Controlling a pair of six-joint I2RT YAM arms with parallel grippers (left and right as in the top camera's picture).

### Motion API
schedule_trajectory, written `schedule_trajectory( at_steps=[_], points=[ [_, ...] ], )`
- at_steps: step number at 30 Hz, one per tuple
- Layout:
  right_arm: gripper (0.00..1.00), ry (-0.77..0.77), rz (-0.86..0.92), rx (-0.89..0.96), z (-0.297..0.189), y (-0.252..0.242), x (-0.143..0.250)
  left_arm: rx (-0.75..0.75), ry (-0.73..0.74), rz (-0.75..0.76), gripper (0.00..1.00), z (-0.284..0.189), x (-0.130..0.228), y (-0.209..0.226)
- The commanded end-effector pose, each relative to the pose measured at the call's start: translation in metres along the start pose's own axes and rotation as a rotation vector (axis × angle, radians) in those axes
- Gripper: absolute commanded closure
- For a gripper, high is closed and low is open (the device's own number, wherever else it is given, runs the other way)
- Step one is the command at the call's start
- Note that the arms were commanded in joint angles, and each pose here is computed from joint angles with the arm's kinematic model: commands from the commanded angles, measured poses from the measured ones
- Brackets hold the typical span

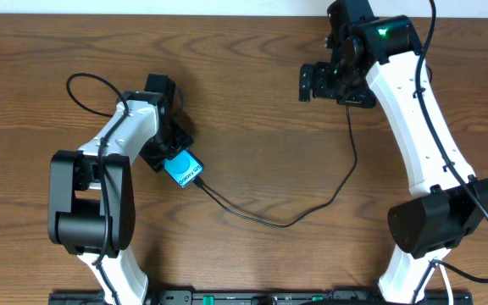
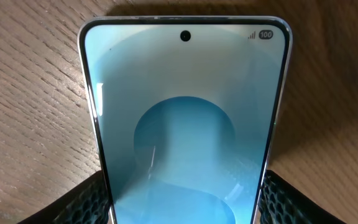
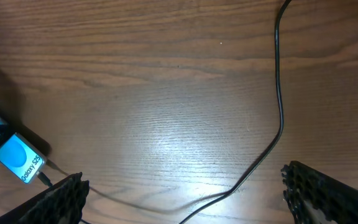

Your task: Plug charger to phone and switch on socket

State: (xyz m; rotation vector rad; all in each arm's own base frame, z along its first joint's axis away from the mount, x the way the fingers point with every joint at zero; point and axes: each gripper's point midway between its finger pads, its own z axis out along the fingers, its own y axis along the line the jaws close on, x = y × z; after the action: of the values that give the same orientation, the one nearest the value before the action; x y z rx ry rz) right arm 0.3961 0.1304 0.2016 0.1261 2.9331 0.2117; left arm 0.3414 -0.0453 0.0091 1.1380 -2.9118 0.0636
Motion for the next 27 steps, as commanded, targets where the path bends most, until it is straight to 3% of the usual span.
schedule_trajectory(
  at_steps=[1,27],
  points=[
    [0.01,-0.042,0.01,-0.005,-0.0142,0.0007,-0.0037,-0.019,-0.012,-0.009,0.93,0.0024,-0.0025,0.0028],
    [0.01,-0.042,0.01,-0.005,-0.0142,0.0008,-0.0036,-0.034,-0.037,-0.009,0.93,0.0026,-0.007,0.0051]
  ],
)
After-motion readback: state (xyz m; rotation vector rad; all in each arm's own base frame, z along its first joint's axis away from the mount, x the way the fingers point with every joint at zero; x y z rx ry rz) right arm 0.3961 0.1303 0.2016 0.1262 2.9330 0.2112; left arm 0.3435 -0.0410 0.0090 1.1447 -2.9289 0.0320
